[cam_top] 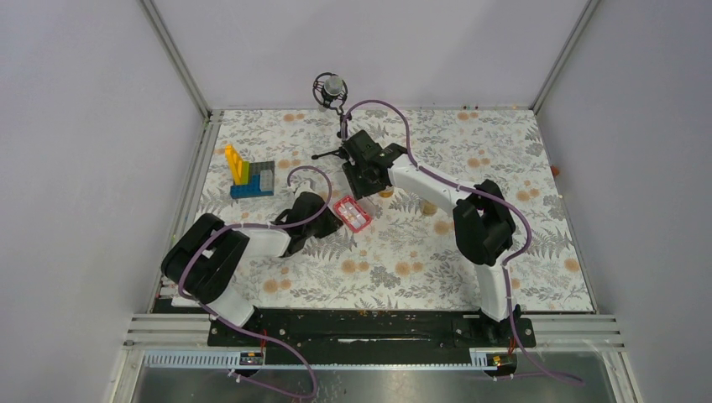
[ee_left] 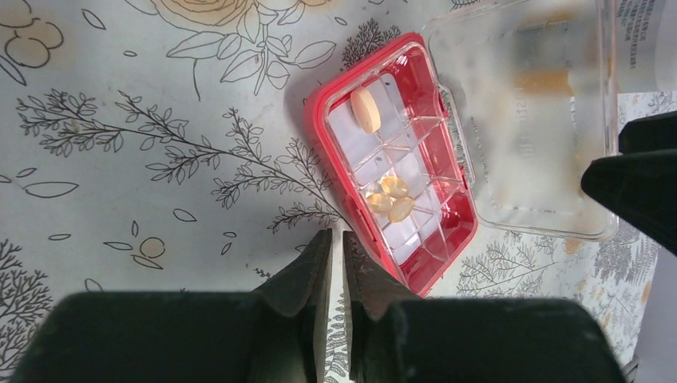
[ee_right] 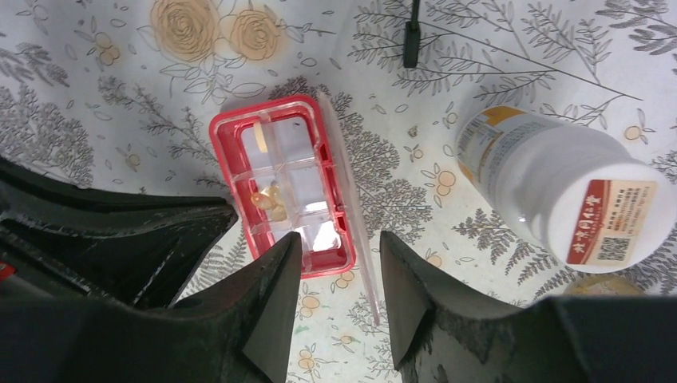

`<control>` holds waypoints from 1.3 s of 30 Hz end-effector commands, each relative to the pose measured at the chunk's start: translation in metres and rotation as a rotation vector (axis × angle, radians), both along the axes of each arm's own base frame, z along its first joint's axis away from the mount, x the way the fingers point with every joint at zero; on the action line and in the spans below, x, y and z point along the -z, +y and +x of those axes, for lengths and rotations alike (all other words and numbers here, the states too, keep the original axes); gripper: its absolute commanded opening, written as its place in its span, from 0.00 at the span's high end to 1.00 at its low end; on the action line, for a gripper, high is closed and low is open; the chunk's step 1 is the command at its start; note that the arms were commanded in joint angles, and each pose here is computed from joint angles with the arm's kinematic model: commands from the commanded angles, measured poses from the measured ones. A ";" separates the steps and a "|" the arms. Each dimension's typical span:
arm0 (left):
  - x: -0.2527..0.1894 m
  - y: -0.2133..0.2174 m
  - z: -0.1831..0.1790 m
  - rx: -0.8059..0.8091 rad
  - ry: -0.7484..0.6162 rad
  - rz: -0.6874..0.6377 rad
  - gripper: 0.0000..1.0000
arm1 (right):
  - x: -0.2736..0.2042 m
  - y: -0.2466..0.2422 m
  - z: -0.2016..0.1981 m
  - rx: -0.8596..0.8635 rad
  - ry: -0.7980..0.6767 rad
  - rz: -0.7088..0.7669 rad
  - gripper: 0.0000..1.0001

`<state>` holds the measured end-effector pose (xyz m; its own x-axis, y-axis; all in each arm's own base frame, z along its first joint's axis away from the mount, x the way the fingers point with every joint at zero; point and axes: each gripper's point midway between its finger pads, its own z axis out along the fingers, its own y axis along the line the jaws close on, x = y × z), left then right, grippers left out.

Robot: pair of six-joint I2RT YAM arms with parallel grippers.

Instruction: Sort the pills into containers

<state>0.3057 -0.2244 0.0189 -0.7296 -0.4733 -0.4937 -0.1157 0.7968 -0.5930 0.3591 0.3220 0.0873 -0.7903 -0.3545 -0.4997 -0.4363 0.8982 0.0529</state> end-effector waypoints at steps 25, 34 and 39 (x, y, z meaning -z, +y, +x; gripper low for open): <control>0.002 -0.007 0.006 0.034 0.004 -0.059 0.91 | -0.008 0.037 -0.054 -0.151 0.091 0.153 0.32; -0.016 0.007 0.005 -0.021 -0.043 -0.081 0.94 | 0.005 0.010 -0.031 -0.050 0.018 0.014 0.43; -0.030 0.007 0.010 -0.039 -0.077 -0.129 0.87 | 0.023 0.010 -0.020 -0.087 0.017 -0.056 0.44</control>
